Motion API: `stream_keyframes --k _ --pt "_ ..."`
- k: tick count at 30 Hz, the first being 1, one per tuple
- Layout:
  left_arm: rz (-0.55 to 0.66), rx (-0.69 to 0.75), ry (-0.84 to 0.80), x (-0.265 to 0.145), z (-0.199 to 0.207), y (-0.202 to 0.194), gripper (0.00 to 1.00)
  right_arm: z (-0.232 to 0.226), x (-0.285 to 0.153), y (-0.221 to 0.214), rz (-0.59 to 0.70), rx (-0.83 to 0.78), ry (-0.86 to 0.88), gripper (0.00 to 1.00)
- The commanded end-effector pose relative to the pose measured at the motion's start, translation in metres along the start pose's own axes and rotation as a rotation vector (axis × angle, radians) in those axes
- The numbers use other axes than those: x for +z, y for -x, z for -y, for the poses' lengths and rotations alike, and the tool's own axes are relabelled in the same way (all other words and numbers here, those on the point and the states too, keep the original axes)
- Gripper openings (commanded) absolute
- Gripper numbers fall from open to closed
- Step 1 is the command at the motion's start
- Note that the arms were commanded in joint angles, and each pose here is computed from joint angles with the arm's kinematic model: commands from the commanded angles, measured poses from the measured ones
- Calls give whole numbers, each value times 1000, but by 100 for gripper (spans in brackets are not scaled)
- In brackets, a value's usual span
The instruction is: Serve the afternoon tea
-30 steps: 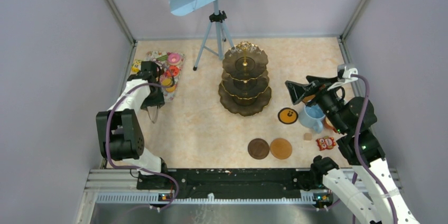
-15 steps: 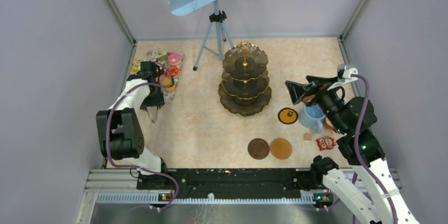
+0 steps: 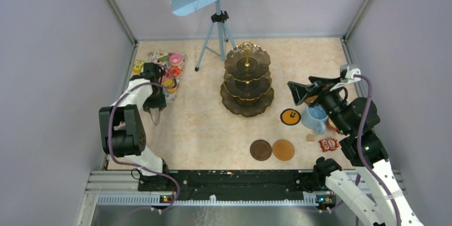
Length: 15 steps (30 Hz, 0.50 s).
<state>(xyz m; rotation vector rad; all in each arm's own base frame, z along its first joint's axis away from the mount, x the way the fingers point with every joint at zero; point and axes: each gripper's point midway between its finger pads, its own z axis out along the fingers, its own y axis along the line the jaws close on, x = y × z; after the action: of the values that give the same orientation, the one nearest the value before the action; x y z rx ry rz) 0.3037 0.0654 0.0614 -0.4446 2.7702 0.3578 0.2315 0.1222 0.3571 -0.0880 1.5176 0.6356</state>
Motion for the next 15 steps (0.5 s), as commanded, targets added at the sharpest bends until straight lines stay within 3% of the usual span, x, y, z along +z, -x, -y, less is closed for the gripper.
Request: stream_keyframes --k 1,11,15 --pt "87 -34 -6 -14 -3 23 50 -8 2 15 38 -5 25 95" --pt "180 -26 -87 -63 0 23 45 -3 3 16 22 -31 -7 95" --pt "210 97 -208 -91 51 -6 44 3 2 17 18 -50 -40 95"
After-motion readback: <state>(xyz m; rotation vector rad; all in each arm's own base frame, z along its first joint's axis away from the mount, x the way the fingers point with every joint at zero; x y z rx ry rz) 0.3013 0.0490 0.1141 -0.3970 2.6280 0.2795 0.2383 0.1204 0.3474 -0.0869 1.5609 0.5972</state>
